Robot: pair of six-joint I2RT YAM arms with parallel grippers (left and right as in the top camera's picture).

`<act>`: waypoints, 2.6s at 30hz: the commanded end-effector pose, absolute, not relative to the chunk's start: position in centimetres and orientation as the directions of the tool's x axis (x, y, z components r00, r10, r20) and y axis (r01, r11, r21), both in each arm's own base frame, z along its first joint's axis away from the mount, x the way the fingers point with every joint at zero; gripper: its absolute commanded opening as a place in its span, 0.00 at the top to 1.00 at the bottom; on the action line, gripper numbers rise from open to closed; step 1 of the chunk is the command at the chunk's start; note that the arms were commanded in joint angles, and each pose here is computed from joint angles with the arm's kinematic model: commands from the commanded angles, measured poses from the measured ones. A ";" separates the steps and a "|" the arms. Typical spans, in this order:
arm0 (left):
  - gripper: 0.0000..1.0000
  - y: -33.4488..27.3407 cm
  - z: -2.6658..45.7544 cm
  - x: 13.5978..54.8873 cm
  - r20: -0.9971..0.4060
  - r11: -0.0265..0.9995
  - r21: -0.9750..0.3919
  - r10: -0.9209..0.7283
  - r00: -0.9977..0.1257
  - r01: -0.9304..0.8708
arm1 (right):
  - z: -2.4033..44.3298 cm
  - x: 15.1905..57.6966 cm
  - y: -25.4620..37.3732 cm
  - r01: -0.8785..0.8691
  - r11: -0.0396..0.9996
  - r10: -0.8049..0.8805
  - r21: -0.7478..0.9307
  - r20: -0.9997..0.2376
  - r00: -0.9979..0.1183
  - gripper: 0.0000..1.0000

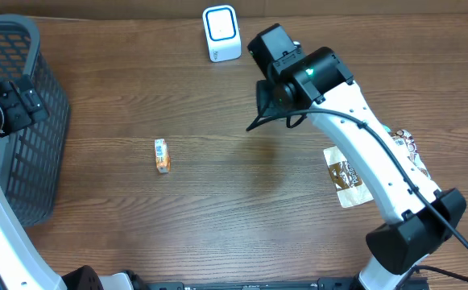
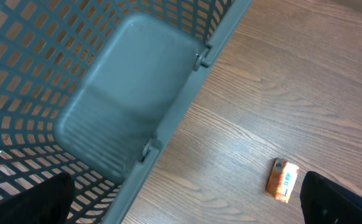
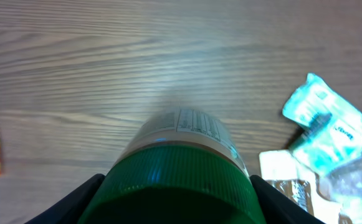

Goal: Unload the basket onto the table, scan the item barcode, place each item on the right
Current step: 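Move the jar right and set it down beside the wipes packs, then reach the right gripper to the small orange Kleenex pack at center-left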

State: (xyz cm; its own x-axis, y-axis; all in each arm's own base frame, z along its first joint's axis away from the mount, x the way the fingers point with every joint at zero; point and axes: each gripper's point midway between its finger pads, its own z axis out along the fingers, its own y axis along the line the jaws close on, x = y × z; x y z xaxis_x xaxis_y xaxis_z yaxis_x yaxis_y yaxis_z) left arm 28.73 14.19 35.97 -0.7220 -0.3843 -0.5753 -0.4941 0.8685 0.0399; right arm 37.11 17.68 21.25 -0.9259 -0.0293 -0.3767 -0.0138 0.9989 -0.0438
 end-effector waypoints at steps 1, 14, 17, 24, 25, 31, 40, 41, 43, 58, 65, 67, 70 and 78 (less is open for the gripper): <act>0.00 14.5 36.3 28.7 -0.584 0.871 0.057 -0.367 -0.724 -0.488 | 19.7 37.6 15.4 0.075 0.995 0.046 -0.065 -0.364 -0.930 0.57; 0.00 14.5 36.3 28.7 -0.585 0.871 0.057 -0.367 -0.723 -0.488 | 10.4 39.8 8.0 0.258 0.965 0.226 -0.056 -0.330 -0.916 0.57; 0.00 14.5 36.3 28.7 -0.584 0.871 0.057 -0.367 -0.724 -0.488 | 8.7 39.7 7.5 0.273 0.962 0.257 -0.011 -0.308 -0.916 0.57; 0.00 14.5 36.3 28.7 -0.584 0.871 0.057 -0.367 -0.724 -0.488 | 7.3 38.8 6.4 0.292 0.956 0.274 -0.025 -0.277 -0.921 0.57; 0.00 14.5 36.3 28.7 -0.585 0.871 0.057 -0.367 -0.723 -0.488 | 7.4 38.9 6.2 0.296 0.955 0.278 -0.024 -0.278 -0.920 0.56; 0.01 14.5 36.3 28.7 -0.584 0.871 0.057 -0.367 -0.724 -0.488 | 7.1 38.9 5.4 0.316 0.948 0.297 -0.026 -0.275 -0.914 0.54; 0.00 14.5 36.3 28.7 -0.584 0.871 0.057 -0.367 -0.724 -0.488 | 6.6 39.1 5.4 0.318 0.948 0.300 -0.018 -0.288 -0.910 0.53; 0.01 14.5 36.3 28.7 -0.584 0.871 0.057 -0.367 -0.724 -0.488 | 6.6 39.1 5.4 0.318 0.948 0.300 -0.019 -0.286 -0.910 0.51; 0.01 14.5 36.3 28.7 -0.584 0.871 0.057 -0.367 -0.724 -0.488 | 6.5 38.8 5.3 0.318 0.948 0.299 -0.024 -0.277 -0.913 0.41; 0.00 14.5 36.3 28.7 -0.584 0.871 0.057 -0.367 -0.724 -0.488 | 17.6 42.0 6.2 0.321 0.946 0.314 0.043 -0.368 -0.875 0.00; 0.01 14.5 36.3 28.7 -0.584 0.871 0.057 -0.367 -0.724 -0.488 | 20.7 43.3 13.5 0.147 0.901 0.288 0.407 -0.312 -0.905 0.00; 0.00 14.5 36.3 28.7 -0.584 0.871 0.057 -0.367 -0.724 -0.488 | 20.8 43.3 16.0 0.081 0.870 0.255 0.486 -0.304 -0.918 0.00; 0.01 14.5 36.3 28.7 -0.584 0.871 0.057 -0.367 -0.724 -0.488 | 20.1 42.9 19.3 0.015 0.851 0.204 0.525 -0.304 -0.931 0.00; 0.00 14.5 36.3 28.7 -0.585 0.871 0.057 -0.367 -0.723 -0.488 | 18.6 39.7 30.5 -0.146 0.813 0.063 0.564 -0.334 -0.941 0.07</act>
